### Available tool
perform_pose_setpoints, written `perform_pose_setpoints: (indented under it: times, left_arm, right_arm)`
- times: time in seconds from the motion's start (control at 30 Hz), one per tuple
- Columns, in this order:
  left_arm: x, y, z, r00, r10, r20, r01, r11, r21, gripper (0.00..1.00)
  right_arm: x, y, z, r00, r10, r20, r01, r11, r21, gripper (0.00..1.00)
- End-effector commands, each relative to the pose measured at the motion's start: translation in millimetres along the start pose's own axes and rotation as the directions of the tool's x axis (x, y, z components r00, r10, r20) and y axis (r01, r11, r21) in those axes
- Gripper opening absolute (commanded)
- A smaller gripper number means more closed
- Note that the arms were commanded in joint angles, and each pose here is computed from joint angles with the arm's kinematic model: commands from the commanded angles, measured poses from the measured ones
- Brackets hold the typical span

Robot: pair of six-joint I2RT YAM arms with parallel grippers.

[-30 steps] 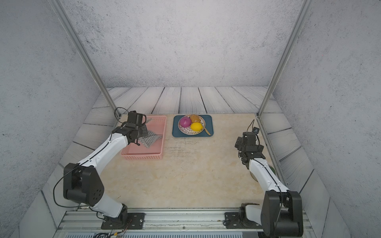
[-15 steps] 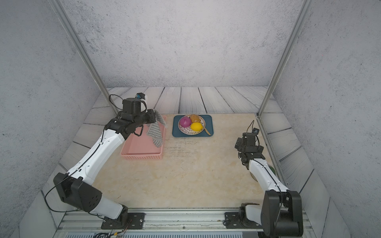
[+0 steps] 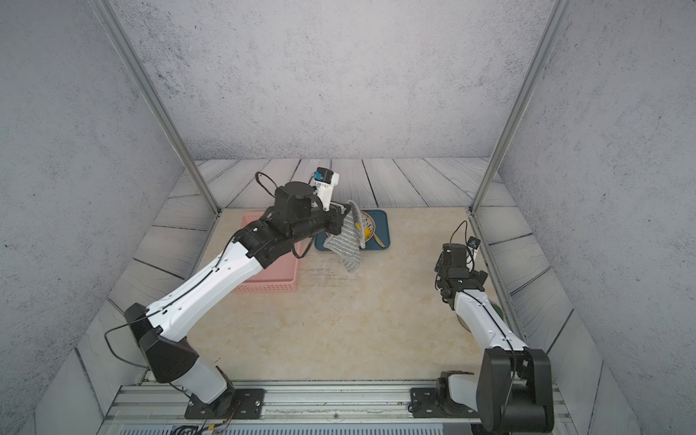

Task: Fold the square dishcloth
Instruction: Pick up the cleaning item from the bin, then place the cleaning item at the center of the board.

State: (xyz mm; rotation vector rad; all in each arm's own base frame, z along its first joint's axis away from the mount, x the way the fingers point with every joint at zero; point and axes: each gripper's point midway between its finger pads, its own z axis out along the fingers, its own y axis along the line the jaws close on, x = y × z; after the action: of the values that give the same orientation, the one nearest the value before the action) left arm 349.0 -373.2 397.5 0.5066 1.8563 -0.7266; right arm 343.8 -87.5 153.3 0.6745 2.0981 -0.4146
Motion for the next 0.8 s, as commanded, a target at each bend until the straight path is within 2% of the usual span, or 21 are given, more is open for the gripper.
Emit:
perform_pose_setpoints:
  times: [0.0, 0.1, 0.2, 0.3, 0.43, 0.57, 0.67, 0.77]
  left_arm:
    - [-0.6, -22.5, 13.9, 0.999, -0.003, 0.044, 0.002, 1.0, 0.008, 0.0]
    - [17.2, -23.0, 26.5, 0.994, -0.099, 0.049, 0.098, 0.995, 0.008, 0.0]
    - [47.8, -2.5, 37.7, 0.982, -0.182, 0.039, 0.184, 0.981, -0.059, 0.0]
    - [102.0, 31.2, 52.2, 0.969, -0.245, -0.027, 0.237, 0.957, -0.168, 0.0]
    - [199.7, 87.4, 70.4, 0.925, -0.338, -0.173, 0.27, 0.906, -0.326, 0.0]
    - [261.5, 129.3, 59.7, 0.877, -0.395, -0.272, 0.234, 0.847, -0.477, 0.02]
    - [272.4, 139.6, 44.0, 0.883, -0.377, -0.28, 0.197, 0.839, -0.507, 0.29]
    - [272.3, 143.7, 29.8, 0.894, -0.356, -0.272, 0.176, 0.837, -0.517, 0.52]
  right_arm:
    - [-8.9, -24.4, -7.4, 0.999, 0.035, 0.027, -0.039, 0.991, 0.126, 0.99]
    - [-10.4, -28.6, -9.7, 0.999, 0.041, 0.03, -0.045, 0.989, 0.144, 0.99]
    - [-10.6, -25.4, -10.7, 0.999, 0.044, 0.026, -0.047, 0.991, 0.123, 0.99]
    - [-9.6, -22.9, -9.6, 0.999, 0.042, 0.013, -0.043, 0.993, 0.113, 0.99]
    - [-7.8, -14.8, -5.9, 1.0, 0.028, -0.012, -0.026, 0.996, 0.086, 0.99]
    - [-5.5, -6.5, -3.1, 0.999, 0.013, -0.035, -0.011, 0.999, 0.049, 0.99]
    - [-3.7, -1.2, -2.7, 0.999, 0.007, -0.051, -0.006, 1.0, 0.024, 0.99]
    - [-1.5, 5.5, -3.7, 0.997, 0.004, -0.074, -0.006, 1.0, -0.014, 0.99]
